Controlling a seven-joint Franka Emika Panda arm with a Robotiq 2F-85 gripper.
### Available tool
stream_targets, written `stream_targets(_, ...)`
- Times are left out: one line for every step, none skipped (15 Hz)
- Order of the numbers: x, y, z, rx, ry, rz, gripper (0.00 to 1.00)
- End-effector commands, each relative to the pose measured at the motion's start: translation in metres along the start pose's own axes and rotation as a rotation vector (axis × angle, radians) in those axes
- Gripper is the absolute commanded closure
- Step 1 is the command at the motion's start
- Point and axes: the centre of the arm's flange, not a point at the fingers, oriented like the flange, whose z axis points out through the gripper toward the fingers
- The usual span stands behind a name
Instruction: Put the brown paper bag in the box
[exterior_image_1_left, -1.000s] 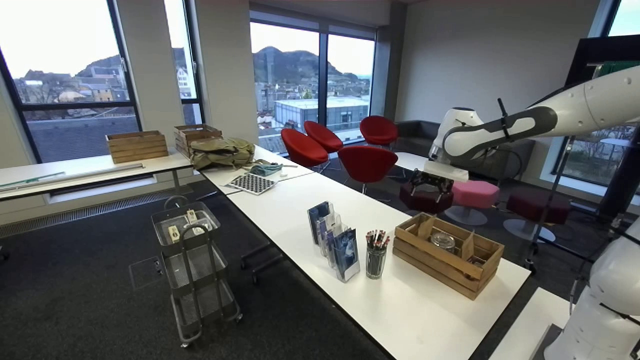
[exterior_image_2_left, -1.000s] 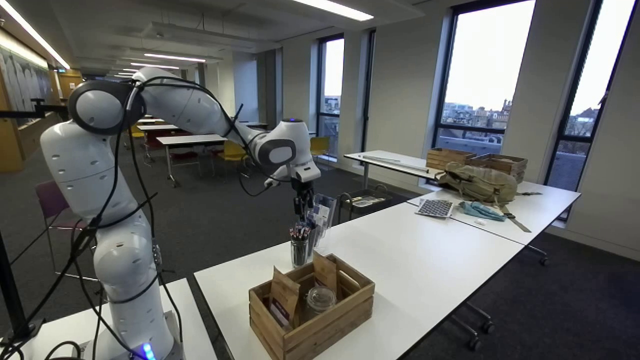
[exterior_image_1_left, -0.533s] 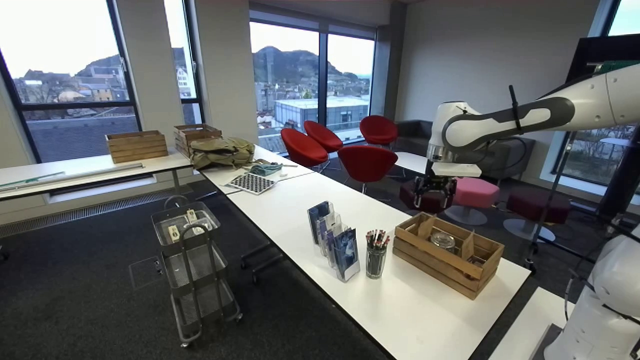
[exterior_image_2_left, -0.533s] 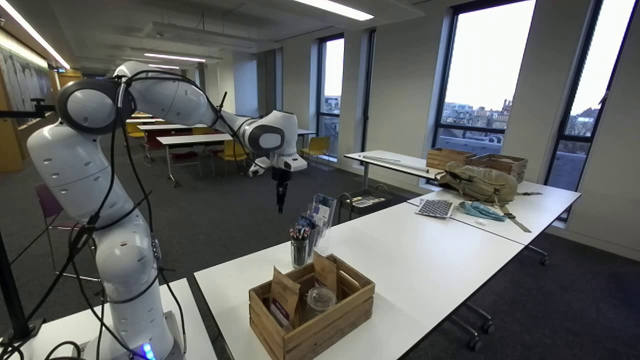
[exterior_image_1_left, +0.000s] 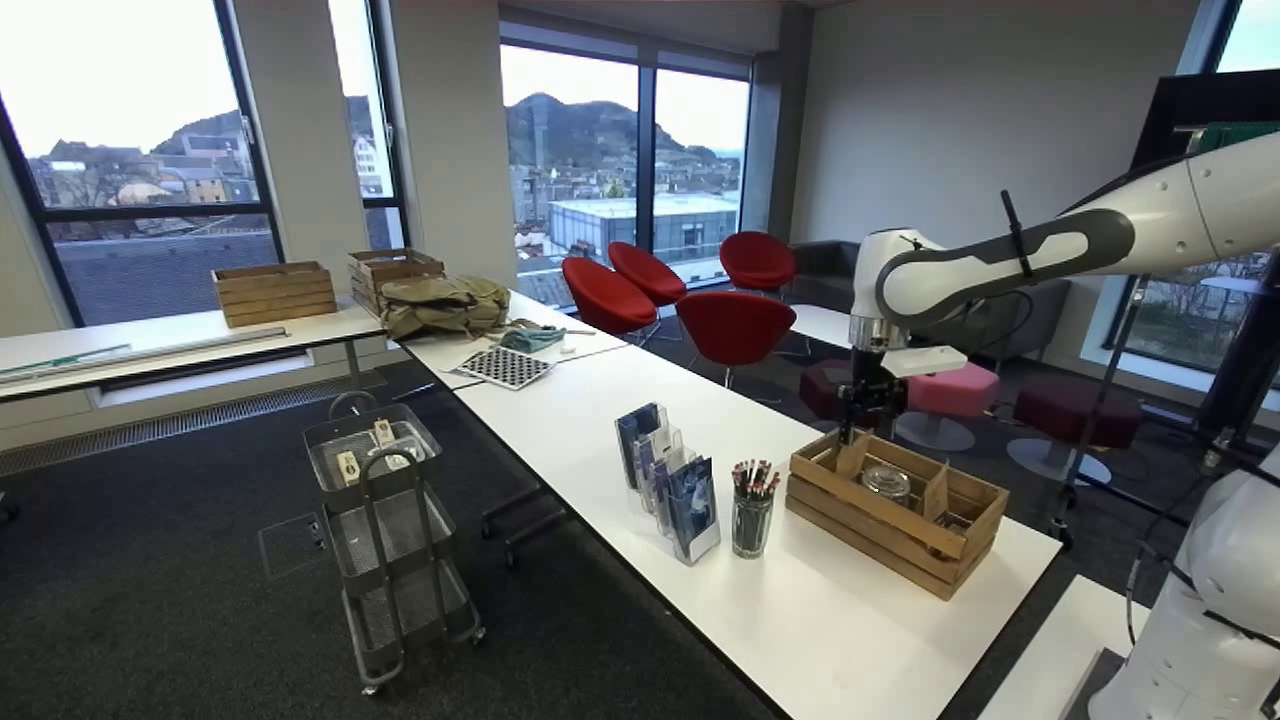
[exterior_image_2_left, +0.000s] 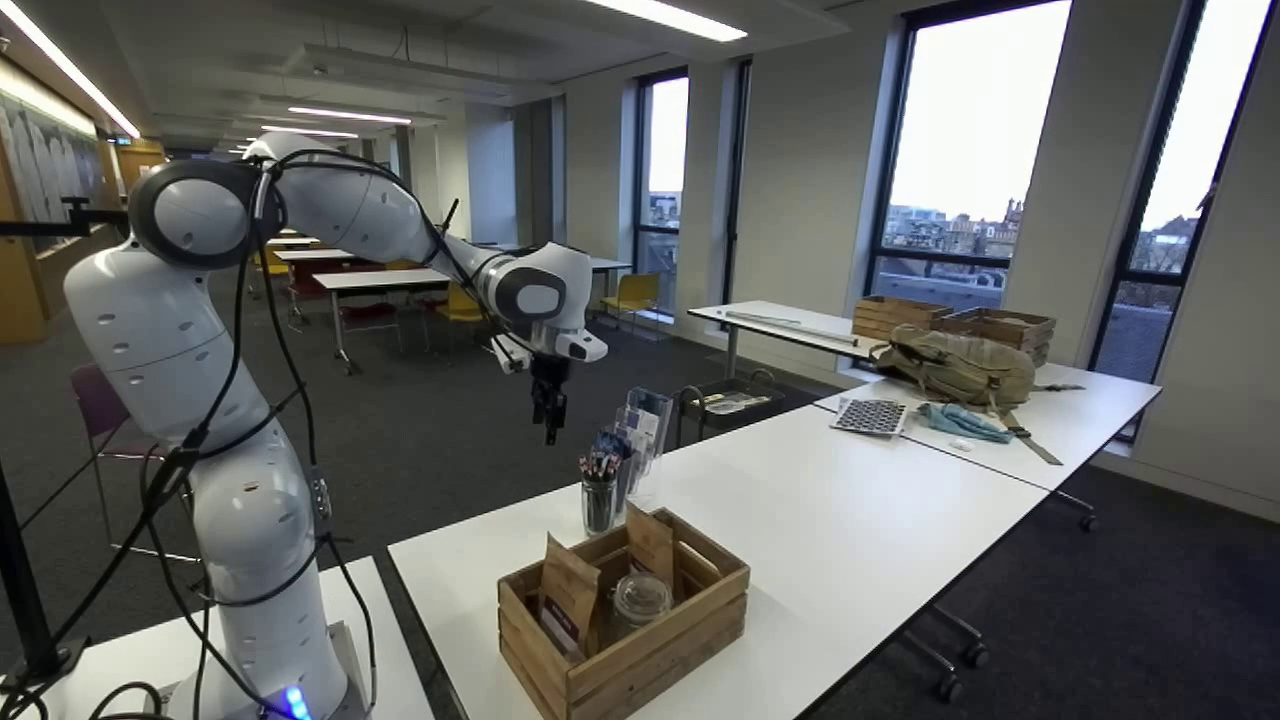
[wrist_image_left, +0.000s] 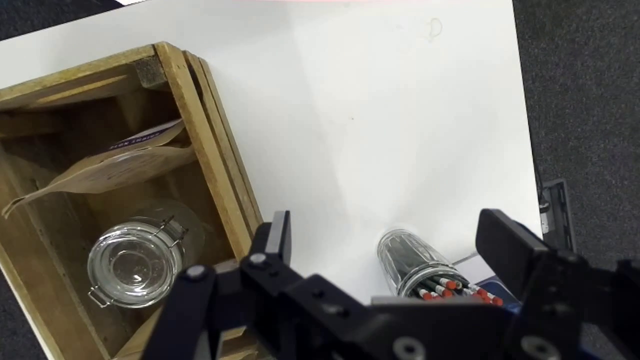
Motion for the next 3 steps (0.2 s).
stream_targets(0.0001,0.0002,0.0,0.0,0.0,0.0,0.0)
stream_targets(0.0001,0.0003,0.0,0.0,0.0,0.001,0.0)
stream_targets(0.0001,0.0003,-0.0001,0.0,0.0,0.001,0.0)
